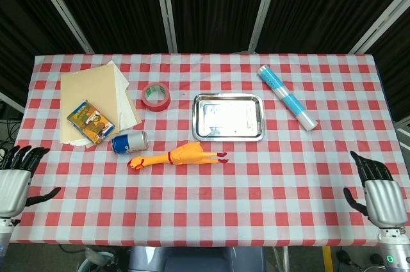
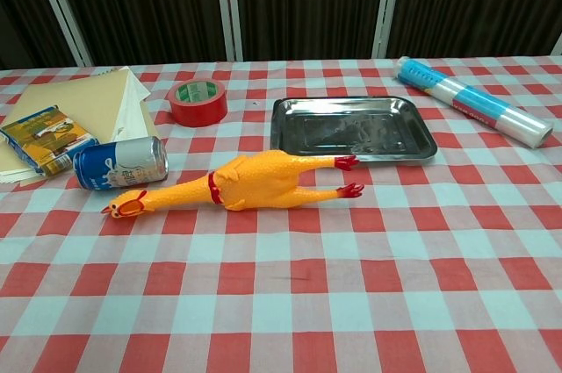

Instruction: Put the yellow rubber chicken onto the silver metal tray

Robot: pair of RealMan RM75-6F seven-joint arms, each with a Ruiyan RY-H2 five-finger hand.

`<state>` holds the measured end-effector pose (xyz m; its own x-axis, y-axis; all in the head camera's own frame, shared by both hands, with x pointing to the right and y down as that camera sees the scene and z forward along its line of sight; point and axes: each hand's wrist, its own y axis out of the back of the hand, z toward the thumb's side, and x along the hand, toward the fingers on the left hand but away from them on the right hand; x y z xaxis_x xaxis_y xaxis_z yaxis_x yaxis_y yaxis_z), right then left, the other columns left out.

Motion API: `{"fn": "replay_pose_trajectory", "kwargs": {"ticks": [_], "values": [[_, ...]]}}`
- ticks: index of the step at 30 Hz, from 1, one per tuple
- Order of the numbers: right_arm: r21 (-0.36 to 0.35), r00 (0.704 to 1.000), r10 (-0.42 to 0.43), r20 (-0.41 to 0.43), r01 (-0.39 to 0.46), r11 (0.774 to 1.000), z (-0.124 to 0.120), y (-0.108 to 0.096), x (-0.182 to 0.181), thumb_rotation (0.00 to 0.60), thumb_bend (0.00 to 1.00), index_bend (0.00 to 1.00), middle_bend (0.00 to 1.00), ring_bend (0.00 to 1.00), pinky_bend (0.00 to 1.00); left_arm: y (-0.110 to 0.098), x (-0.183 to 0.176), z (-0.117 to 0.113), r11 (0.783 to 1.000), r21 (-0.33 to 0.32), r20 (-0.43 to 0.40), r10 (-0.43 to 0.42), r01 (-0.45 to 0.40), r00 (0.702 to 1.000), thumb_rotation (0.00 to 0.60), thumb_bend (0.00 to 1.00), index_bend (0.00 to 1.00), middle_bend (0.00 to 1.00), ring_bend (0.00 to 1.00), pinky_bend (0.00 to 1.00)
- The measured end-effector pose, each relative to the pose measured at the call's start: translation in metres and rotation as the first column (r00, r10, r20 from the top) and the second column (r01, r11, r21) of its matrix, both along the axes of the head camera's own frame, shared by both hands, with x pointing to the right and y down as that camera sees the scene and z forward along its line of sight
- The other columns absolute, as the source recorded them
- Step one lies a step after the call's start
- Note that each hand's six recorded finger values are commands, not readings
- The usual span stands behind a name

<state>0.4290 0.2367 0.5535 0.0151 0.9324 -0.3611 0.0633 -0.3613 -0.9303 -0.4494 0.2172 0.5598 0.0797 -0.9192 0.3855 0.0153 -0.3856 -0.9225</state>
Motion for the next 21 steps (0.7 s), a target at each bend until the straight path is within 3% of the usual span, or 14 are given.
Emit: {"fn": "replay_pose_trajectory", "kwargs": {"ticks": [9, 17, 21], "values": [[-0.002, 1.0, -0.024, 0.009, 0.024, 1.0, -0.001, -0.001, -0.003, 0.6, 0.35, 0.04, 0.18, 0.18, 0.17, -0.021, 0.044, 0.013, 0.993, -0.032, -0.088, 0.112, -0.115, 0.99, 0.6, 0.06, 0.23, 0.29, 0.23, 0.27], [-0.005, 0.999, -0.039, 0.013, 0.039, 0.999, -0.002, -0.001, -0.006, 0.6, 0.35, 0.04, 0.18, 0.18, 0.17, -0.038, 0.098, 0.035, 0.975, -0.082, -0.177, 0.189, -0.206, 0.966, 0.6, 0.08, 0.22, 0.29, 0.23, 0.27], [-0.01, 0.999, -0.04, 0.018, 0.04, 0.999, 0.0, 0.0, -0.007, 0.6, 0.35, 0.04, 0.18, 0.18, 0.17, -0.04, 0.135, 0.055, 0.953, -0.151, -0.246, 0.22, -0.262, 0.944, 0.6, 0.08, 0.22, 0.29, 0.23, 0.27]]}}
